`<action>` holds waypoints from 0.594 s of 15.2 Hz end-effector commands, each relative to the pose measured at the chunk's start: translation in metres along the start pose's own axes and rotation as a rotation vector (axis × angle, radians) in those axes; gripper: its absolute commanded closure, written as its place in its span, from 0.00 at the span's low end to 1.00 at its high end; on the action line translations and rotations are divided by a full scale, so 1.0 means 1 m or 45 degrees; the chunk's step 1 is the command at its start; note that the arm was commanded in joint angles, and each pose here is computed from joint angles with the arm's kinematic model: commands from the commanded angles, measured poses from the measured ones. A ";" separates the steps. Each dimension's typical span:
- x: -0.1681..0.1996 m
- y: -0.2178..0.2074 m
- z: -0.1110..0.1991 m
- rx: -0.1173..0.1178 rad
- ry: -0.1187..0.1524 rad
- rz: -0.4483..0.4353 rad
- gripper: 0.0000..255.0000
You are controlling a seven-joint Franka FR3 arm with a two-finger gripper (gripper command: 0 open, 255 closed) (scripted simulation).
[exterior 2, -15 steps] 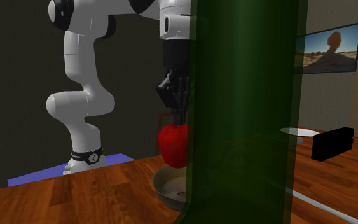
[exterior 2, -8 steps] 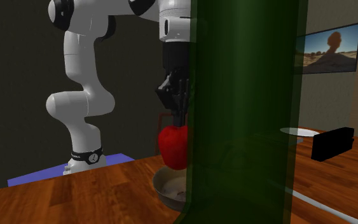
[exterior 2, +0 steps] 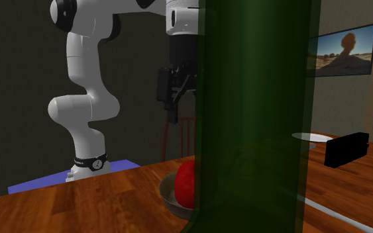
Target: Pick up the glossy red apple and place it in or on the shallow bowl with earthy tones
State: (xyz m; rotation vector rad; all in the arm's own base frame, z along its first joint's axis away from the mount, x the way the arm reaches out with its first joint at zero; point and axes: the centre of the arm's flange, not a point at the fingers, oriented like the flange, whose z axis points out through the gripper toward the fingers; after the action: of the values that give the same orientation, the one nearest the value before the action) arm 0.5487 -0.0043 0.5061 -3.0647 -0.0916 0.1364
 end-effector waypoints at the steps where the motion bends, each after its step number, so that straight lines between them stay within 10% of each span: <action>1: 0.000 0.000 -0.025 0.000 -0.001 0.000 0.00; 9: 0.000 0.000 -0.035 0.000 -0.001 0.000 0.00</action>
State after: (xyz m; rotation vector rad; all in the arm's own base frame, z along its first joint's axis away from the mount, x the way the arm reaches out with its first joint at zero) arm 0.5515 -0.0065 0.5410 -3.0647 -0.0920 0.1373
